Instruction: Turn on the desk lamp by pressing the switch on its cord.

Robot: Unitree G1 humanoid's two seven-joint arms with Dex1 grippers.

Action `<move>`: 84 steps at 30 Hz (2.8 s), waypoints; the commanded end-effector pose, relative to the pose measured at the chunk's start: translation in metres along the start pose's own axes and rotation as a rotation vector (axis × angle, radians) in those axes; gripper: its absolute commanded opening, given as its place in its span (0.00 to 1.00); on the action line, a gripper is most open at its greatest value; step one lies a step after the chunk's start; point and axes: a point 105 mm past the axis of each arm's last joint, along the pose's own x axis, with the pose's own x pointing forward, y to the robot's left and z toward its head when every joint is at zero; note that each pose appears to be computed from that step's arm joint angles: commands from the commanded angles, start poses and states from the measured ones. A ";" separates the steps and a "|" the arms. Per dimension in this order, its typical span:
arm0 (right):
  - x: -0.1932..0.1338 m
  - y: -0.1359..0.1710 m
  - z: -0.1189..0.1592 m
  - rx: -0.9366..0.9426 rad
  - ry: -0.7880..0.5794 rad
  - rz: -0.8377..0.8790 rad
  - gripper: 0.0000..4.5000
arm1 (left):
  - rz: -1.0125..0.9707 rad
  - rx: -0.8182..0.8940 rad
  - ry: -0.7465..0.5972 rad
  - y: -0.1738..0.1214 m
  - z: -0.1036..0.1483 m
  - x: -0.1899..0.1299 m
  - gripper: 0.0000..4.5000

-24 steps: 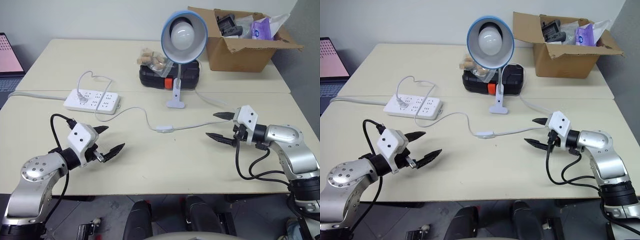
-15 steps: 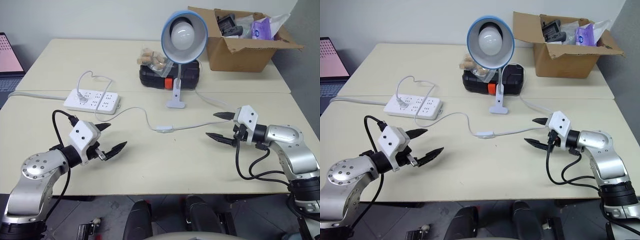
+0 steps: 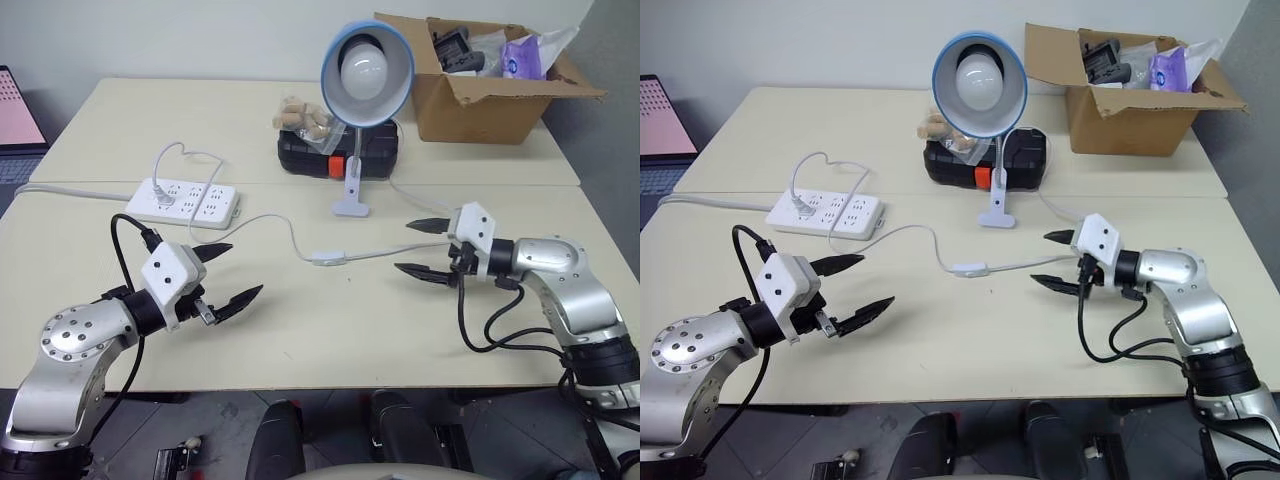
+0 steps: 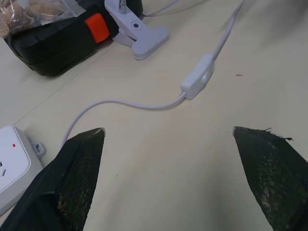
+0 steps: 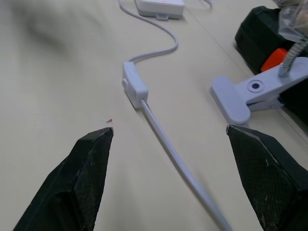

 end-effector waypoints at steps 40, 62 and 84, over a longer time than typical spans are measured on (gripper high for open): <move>0.095 -0.004 -0.002 -0.006 0.082 0.287 0.08 | -0.049 0.054 -0.009 -0.008 0.013 0.014 1.00; 0.047 0.031 0.041 0.005 0.075 0.471 0.08 | -0.404 -0.024 -0.071 -0.027 0.033 0.055 1.00; 0.050 0.033 0.053 -0.027 0.057 0.467 0.08 | -0.493 -0.062 -0.148 -0.046 0.047 0.082 1.00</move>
